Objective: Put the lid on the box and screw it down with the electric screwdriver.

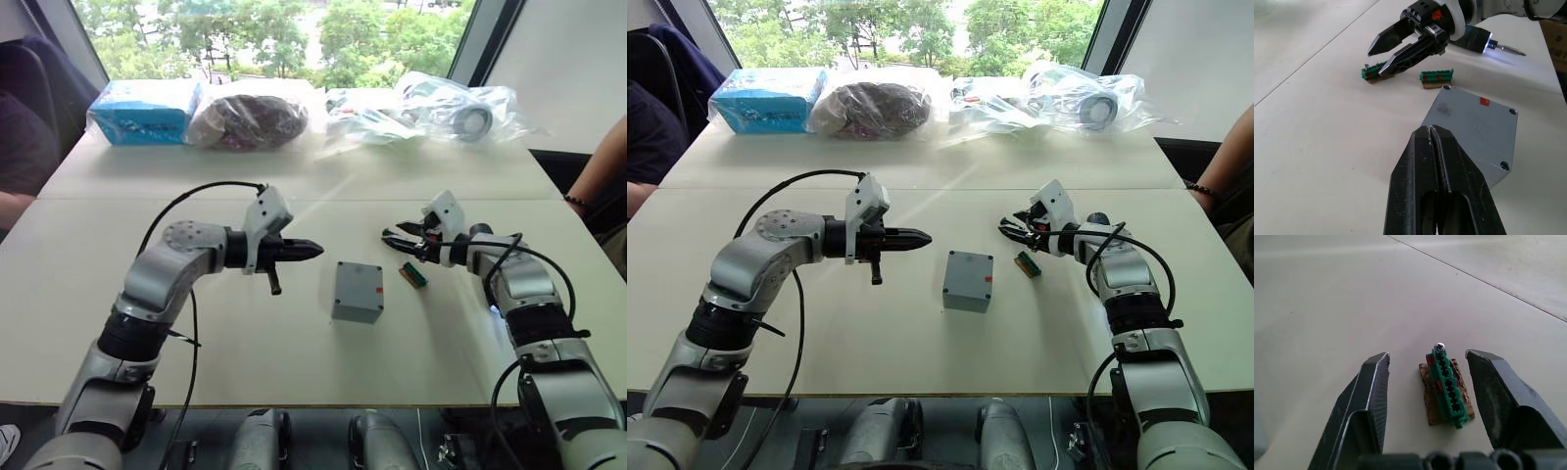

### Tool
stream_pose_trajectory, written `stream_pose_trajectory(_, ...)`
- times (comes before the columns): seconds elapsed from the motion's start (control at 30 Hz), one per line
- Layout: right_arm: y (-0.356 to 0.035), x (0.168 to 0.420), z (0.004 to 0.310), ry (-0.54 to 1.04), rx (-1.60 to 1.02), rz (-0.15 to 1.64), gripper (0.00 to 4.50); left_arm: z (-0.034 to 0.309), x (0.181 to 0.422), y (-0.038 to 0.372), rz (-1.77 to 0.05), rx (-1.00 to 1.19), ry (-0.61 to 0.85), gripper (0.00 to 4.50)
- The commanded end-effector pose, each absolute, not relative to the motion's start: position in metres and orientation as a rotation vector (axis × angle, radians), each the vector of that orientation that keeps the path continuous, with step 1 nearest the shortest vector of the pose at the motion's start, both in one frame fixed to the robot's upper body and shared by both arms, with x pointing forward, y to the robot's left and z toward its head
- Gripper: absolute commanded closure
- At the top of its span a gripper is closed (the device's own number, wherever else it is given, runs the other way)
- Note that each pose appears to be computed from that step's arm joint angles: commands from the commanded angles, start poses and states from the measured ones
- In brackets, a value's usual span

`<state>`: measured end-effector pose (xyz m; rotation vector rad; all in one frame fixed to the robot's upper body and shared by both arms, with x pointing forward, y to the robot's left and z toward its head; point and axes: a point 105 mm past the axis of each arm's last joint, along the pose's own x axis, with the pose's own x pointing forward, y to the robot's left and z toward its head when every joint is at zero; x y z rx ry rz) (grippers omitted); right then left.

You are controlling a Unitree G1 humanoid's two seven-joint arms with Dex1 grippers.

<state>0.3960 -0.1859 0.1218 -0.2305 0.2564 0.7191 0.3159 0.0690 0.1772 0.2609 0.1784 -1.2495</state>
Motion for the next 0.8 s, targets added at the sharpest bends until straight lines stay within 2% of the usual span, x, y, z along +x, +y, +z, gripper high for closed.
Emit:
stream_pose_trajectory(0.03, -0.186, 0.403, 0.137, 0.193, -0.234, 0.708, 1.96, 0.185, 0.316, 0.070, -1.235, 0.307, 0.137, 4.50)
stream_pose_trajectory(0.4, -0.183, 0.411, 0.136, 0.188, -0.201, 0.698, 1.96, 0.182, 0.318, 0.070, -1.226, 0.312, 0.133, 4.50)
stream_pose_trajectory(0.43, -0.182, 0.412, 0.136, 0.187, -0.196, 0.698, 2.35, 0.182, 0.319, 0.070, -1.223, 0.312, 0.133, 4.50)
stream_pose_trajectory(0.47, -0.182, 0.412, 0.136, 0.183, -0.193, 0.699, 2.45, 0.181, 0.319, 0.070, -1.222, 0.311, 0.133, 4.50)
stream_pose_trajectory(0.5, -0.181, 0.413, 0.136, 0.179, -0.190, 0.697, 2.78, 0.181, 0.319, 0.071, -1.221, 0.312, 0.133, 4.50)
stream_pose_trajectory(0.63, -0.180, 0.414, 0.136, 0.179, -0.190, 0.700, 4.35, 0.180, 0.319, 0.071, -1.217, 0.316, 0.134, 4.50)
stream_pose_trajectory(0.8, -0.179, 0.413, 0.135, 0.179, -0.190, 0.709, 4.43, 0.179, 0.319, 0.071, -1.211, 0.317, 0.135, 4.50)
